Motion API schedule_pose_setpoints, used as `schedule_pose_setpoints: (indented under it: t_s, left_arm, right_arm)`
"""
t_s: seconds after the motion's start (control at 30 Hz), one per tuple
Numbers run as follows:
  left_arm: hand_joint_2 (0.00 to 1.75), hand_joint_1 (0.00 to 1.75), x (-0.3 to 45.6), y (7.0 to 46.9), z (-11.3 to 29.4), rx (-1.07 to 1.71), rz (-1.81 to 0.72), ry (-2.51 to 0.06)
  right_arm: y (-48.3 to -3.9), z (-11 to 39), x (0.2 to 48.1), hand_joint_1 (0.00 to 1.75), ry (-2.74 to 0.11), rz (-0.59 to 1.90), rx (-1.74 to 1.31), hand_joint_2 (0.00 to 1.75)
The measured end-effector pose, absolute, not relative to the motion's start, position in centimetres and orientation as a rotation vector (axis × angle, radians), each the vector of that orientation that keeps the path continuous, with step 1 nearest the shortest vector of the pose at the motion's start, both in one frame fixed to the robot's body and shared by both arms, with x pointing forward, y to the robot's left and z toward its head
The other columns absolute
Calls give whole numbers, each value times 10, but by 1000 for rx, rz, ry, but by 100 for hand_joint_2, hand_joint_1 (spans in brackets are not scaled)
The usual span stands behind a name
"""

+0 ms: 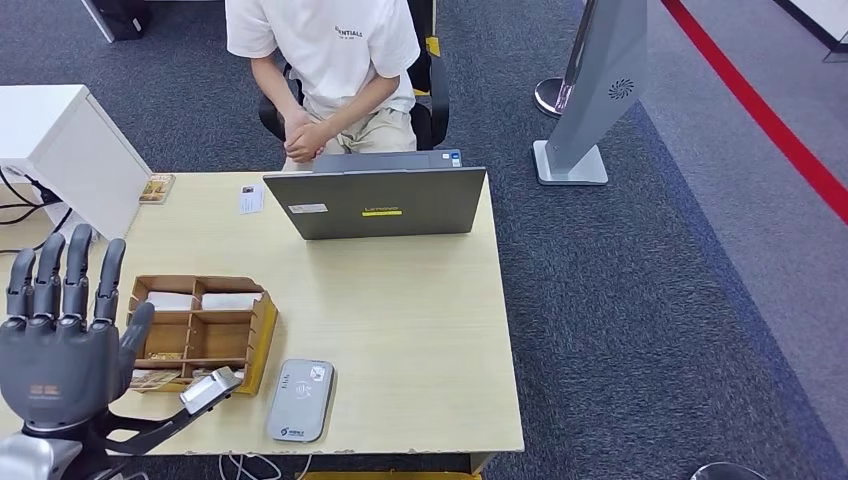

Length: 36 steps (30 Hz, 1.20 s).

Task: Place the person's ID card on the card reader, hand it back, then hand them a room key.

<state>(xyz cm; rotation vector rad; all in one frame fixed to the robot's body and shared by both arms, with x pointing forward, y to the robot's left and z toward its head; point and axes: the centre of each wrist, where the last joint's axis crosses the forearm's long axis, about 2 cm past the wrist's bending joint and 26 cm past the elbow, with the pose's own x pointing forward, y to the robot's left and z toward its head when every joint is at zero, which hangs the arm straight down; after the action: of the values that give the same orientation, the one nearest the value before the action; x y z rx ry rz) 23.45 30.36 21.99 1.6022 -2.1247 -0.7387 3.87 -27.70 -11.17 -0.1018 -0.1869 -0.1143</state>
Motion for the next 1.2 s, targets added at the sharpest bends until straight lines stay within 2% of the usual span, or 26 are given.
schedule_pose_setpoints:
  t_s: [0.2, 0.67, 1.2]
  left_arm:
    - [175, 0, 225, 298, 217, 1551, -761, -2148]
    - [175, 0, 210, 287, 197, 1285, -960, -2002]
    - [175, 0, 208, 296, 190, 1200, -1118, -1857]
  right_arm:
    - [-276, -112, 38, 0, -188, -139, -103, 175]
    - [-278, -112, 37, 0, -180, -180, -113, 175]
    - [-278, -112, 37, 0, -172, -181, -113, 175]
